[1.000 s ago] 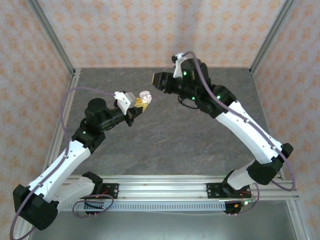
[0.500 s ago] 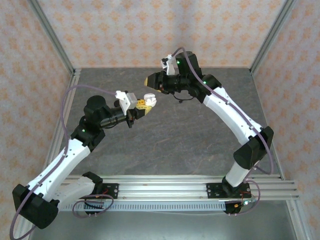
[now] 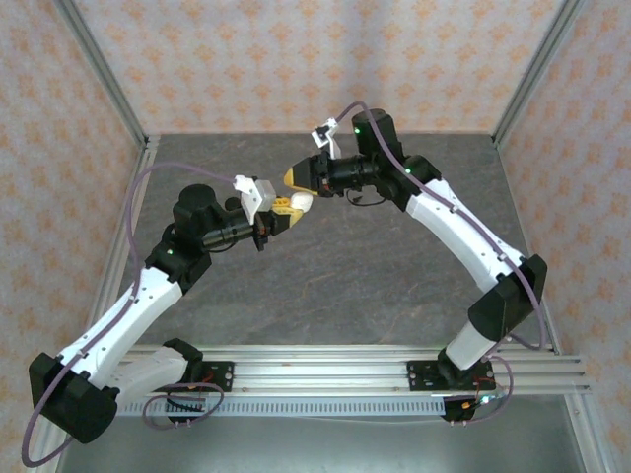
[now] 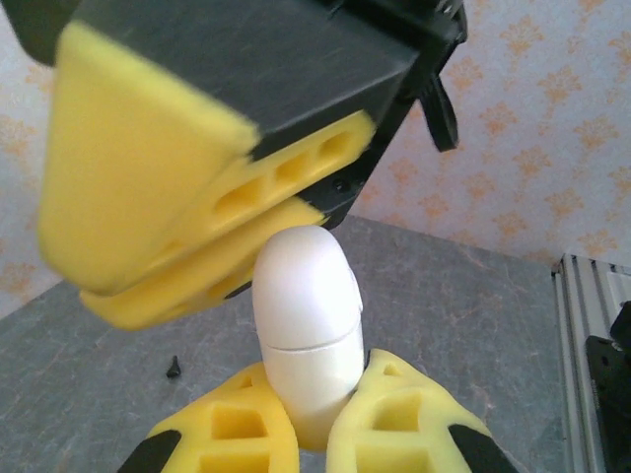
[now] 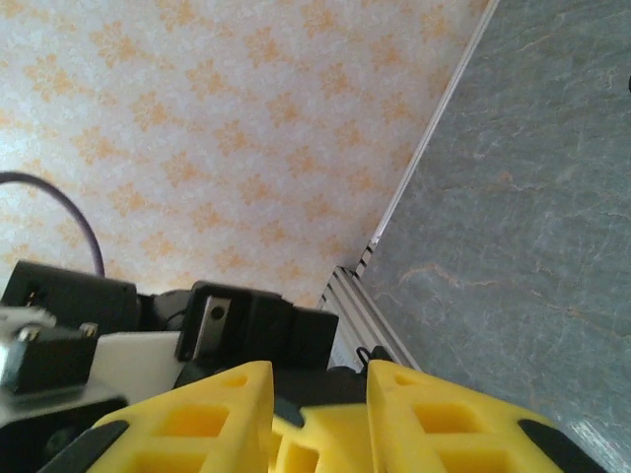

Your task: Insert wireless bluetooth earbuds into charging case

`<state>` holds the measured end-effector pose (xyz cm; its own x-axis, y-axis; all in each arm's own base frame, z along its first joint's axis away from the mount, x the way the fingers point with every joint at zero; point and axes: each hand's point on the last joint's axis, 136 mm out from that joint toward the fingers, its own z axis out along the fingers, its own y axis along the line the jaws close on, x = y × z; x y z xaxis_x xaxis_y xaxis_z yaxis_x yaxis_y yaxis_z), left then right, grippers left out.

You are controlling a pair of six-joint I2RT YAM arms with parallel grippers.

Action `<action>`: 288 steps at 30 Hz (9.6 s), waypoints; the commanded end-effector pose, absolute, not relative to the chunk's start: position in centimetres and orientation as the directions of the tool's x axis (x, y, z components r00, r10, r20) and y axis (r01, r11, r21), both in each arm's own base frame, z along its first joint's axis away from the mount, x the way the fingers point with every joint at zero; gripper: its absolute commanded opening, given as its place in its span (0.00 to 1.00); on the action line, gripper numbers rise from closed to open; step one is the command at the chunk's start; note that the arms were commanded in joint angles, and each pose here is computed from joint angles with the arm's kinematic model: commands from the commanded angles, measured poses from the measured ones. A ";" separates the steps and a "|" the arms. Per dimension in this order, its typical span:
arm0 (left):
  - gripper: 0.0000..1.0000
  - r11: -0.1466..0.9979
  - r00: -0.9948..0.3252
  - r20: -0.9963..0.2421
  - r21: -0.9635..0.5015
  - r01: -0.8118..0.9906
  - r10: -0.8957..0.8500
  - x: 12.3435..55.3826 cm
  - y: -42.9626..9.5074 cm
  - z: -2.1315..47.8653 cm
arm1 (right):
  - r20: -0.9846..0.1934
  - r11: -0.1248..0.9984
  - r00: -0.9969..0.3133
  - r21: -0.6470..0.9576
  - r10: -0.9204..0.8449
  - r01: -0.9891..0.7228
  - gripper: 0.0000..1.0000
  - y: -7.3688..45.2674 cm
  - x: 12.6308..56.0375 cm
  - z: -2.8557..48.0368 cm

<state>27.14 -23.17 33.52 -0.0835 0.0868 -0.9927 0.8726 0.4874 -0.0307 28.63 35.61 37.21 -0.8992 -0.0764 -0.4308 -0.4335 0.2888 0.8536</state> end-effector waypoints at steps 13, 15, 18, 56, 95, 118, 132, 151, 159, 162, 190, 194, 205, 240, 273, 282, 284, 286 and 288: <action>0.00 0.553 -0.097 -0.995 -0.086 0.829 -0.010 28.6 -22.7 36.1 | -0.551 0.328 -0.831 0.773 -0.079 -0.543 0.30 34.0 27.4 37.6; 0.00 0.561 -0.113 -0.994 -0.099 0.822 -0.011 28.8 -22.7 35.9 | -0.561 0.351 -0.825 0.762 -0.060 -0.544 0.33 33.8 27.8 37.4; 0.00 0.578 -0.145 -0.989 -0.118 0.808 0.001 29.2 -22.5 35.2 | -0.607 0.409 -0.794 0.721 -0.015 -0.559 0.35 32.9 28.5 37.8; 0.11 0.906 -0.878 -0.477 -0.353 0.234 0.040 48.7 -24.3 7.2 | -0.316 0.700 -0.862 0.712 0.396 0.061 0.41 22.0 38.6 21.2; 0.58 0.942 -0.893 -0.302 -0.143 -0.303 -0.333 48.8 -1.0 7.9 | -0.382 0.864 -0.914 0.496 0.133 -0.082 0.44 32.1 36.0 17.9; 0.54 0.889 -0.867 -0.205 -0.039 -0.457 -0.455 48.4 -1.1 3.0 | -0.385 0.891 -0.919 0.442 0.087 -0.101 0.47 27.6 33.9 17.8; 0.43 0.979 -0.954 -0.222 -0.033 -0.201 -0.203 44.0 -5.3 6.5 | -0.348 0.818 -0.901 0.575 0.260 0.014 0.47 23.7 33.8 18.1; 0.35 0.732 -0.717 -0.301 -0.081 0.677 0.629 33.0 -26.4 9.2 | -0.224 0.801 -0.918 0.581 0.328 0.145 0.49 17.9 31.6 14.9; 0.43 0.575 -0.574 -0.183 -0.053 0.816 0.798 30.1 -28.7 5.1 | -0.191 0.814 -0.915 0.545 0.355 0.202 0.49 15.6 29.2 12.6; 0.45 0.561 -0.560 -0.190 -0.053 0.826 0.806 29.9 -28.7 5.3 | -0.194 0.819 -0.917 0.538 0.349 0.198 0.49 15.5 29.4 12.4; 1.00 0.991 -0.720 -0.692 -0.063 0.118 0.042 36.0 -11.9 18.4 | -0.234 0.907 -0.928 0.241 -0.290 -0.345 0.60 26.7 30.5 11.0; 1.00 0.966 -0.791 -0.605 -0.248 0.070 -0.098 34.1 -10.9 16.3 | -0.182 0.816 -0.823 0.133 -0.538 -0.563 0.62 29.4 29.7 9.4; 0.98 0.920 -0.816 -0.562 -0.377 0.108 -0.135 30.4 -12.1 13.6 | -0.134 0.654 -0.679 0.188 -0.722 -0.732 0.79 33.2 29.5 6.7; 0.94 0.938 -0.787 -0.595 -0.342 0.065 -0.163 31.5 -11.1 14.6 | -0.008 0.815 -0.815 0.007 -0.579 -0.580 0.36 30.7 29.0 2.8; 0.71 0.635 -0.371 -0.915 -0.384 0.670 -0.161 33.1 -26.1 30.3 | -0.317 0.646 -0.875 0.764 0.366 -0.007 0.38 28.2 33.3 29.0; 0.56 0.627 -0.411 -0.894 -0.424 0.654 -0.177 34.7 -27.8 29.9 | -0.305 0.616 -0.875 0.788 0.376 -0.010 0.37 28.2 32.8 30.1; 0.55 0.624 -0.408 -0.893 -0.431 0.652 -0.190 35.3 -28.0 30.3 | -0.298 0.605 -0.877 0.796 0.378 -0.009 0.37 28.3 32.6 30.2; 0.52 0.616 -0.407 -0.892 -0.435 0.657 -0.196 35.6 -28.3 30.7 | -0.291 0.597 -0.879 0.803 0.379 -0.008 0.37 28.3 32.5 30.3; 0.47 0.613 -0.412 -0.890 -0.438 0.657 -0.195 35.9 -28.6 30.8 | -0.285 0.588 -0.880 0.809 0.381 -0.007 0.37 28.3 32.3 30.4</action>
